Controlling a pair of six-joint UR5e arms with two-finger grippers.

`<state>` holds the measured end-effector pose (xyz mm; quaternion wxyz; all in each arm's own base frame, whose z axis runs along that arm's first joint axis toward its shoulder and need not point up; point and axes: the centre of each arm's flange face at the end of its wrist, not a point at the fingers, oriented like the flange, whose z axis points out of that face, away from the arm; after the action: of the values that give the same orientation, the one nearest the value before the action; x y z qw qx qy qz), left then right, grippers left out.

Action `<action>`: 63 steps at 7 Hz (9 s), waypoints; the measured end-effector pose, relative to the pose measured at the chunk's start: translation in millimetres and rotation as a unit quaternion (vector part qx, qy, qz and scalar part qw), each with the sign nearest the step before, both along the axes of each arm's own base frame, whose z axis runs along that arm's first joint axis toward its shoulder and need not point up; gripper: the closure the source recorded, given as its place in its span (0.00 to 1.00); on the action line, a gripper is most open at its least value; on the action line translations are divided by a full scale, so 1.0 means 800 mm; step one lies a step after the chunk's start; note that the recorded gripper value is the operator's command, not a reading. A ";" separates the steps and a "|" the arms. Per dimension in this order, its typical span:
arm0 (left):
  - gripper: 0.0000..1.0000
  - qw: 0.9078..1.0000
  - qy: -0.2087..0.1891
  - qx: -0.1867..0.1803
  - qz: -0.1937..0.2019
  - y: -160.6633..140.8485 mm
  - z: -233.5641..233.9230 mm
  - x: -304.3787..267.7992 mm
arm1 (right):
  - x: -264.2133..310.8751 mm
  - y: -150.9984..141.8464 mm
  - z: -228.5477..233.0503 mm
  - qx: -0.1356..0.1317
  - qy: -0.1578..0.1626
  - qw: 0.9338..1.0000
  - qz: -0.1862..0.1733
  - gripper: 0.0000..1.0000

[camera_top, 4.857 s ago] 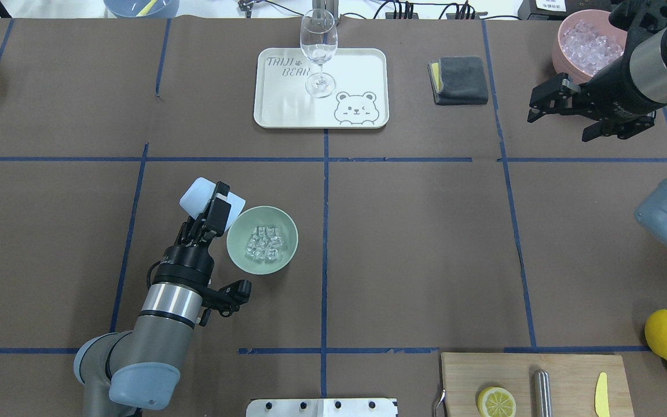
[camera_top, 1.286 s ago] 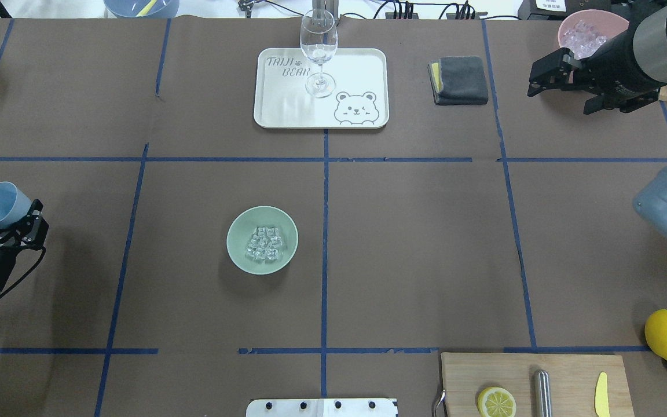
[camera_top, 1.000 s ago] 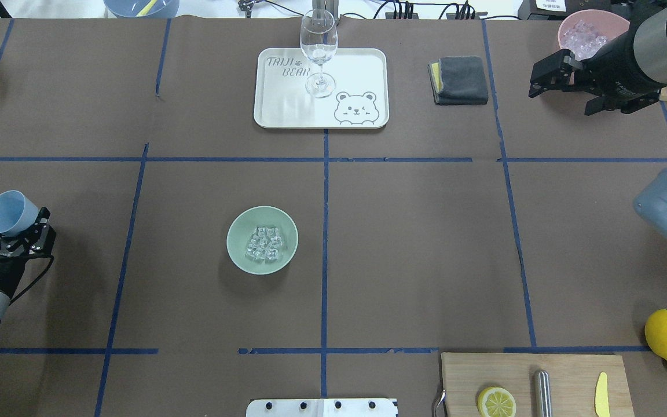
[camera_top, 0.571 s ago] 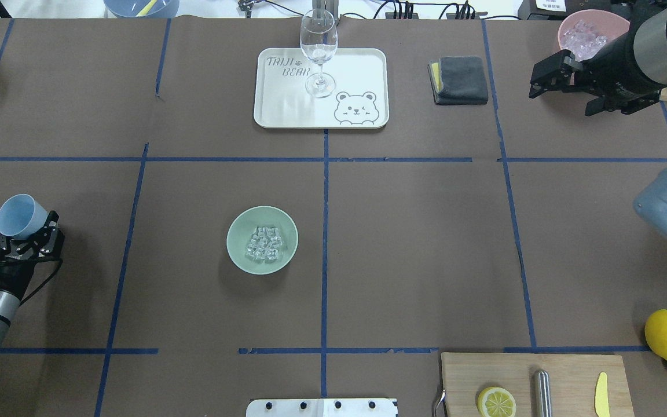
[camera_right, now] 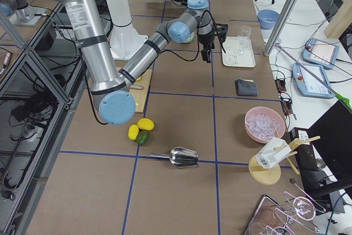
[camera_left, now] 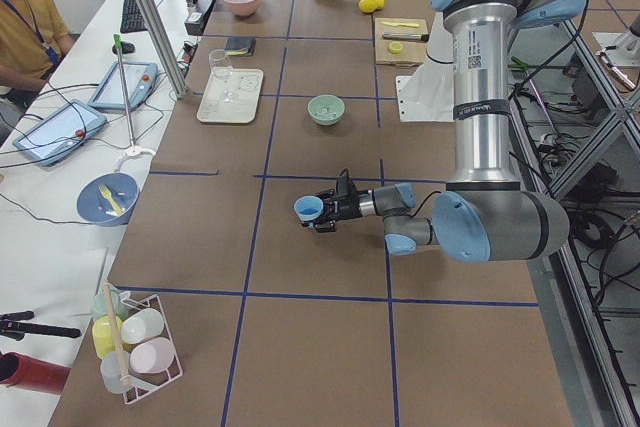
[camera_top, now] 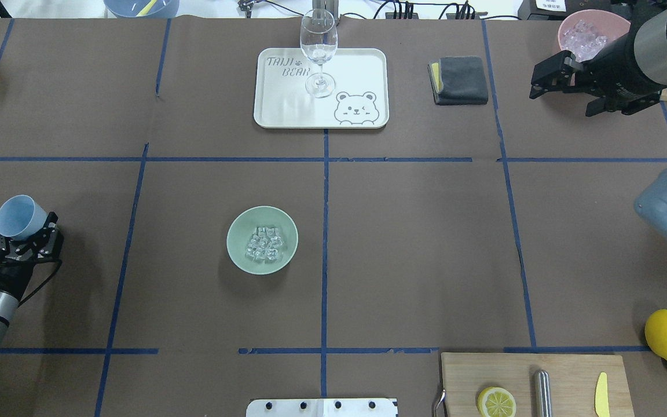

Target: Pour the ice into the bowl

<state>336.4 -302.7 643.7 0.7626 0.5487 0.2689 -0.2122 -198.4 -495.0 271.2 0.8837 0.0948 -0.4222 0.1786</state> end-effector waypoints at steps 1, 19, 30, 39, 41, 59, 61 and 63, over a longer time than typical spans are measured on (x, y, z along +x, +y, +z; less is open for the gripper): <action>0.00 1.000 -0.001 -0.001 0.002 0.001 0.001 0.000 | 0.000 0.000 0.000 0.000 0.000 1.000 0.000 0.00; 0.00 0.878 -0.099 -0.098 0.459 -0.048 -0.065 -0.273 | -0.182 0.032 -0.078 -0.043 -0.054 0.995 -0.073 0.00; 0.00 0.910 -0.012 -0.184 0.371 -0.223 -0.158 -0.384 | -0.549 0.131 -0.124 -0.053 -0.045 0.992 -0.109 0.04; 0.00 0.915 -0.018 -0.184 0.359 -0.219 -0.158 -0.390 | -0.527 0.121 -0.135 -0.054 -0.059 0.991 -0.106 1.00; 0.00 0.905 -0.014 -0.214 0.367 -0.226 -0.136 -0.386 | -0.377 0.083 -0.087 -0.053 -0.089 0.989 -0.107 1.00; 0.00 0.875 -0.046 -0.193 0.442 -0.145 -0.030 -0.474 | -0.017 0.059 0.401 0.025 -0.004 0.969 -0.246 0.00; 0.00 0.872 -0.045 -0.199 0.445 -0.146 -0.022 -0.470 | -0.012 0.052 0.387 0.036 -0.008 0.970 -0.241 0.00; 0.00 0.868 -0.044 -0.204 0.450 -0.144 -0.015 -0.464 | 0.044 0.017 0.350 0.048 -0.020 0.979 -0.197 0.00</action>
<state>-35.2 -418.0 631.9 0.8815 0.2091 0.4034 0.1281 -163.3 -481.3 551.6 0.8871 0.0486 -0.4586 -0.0171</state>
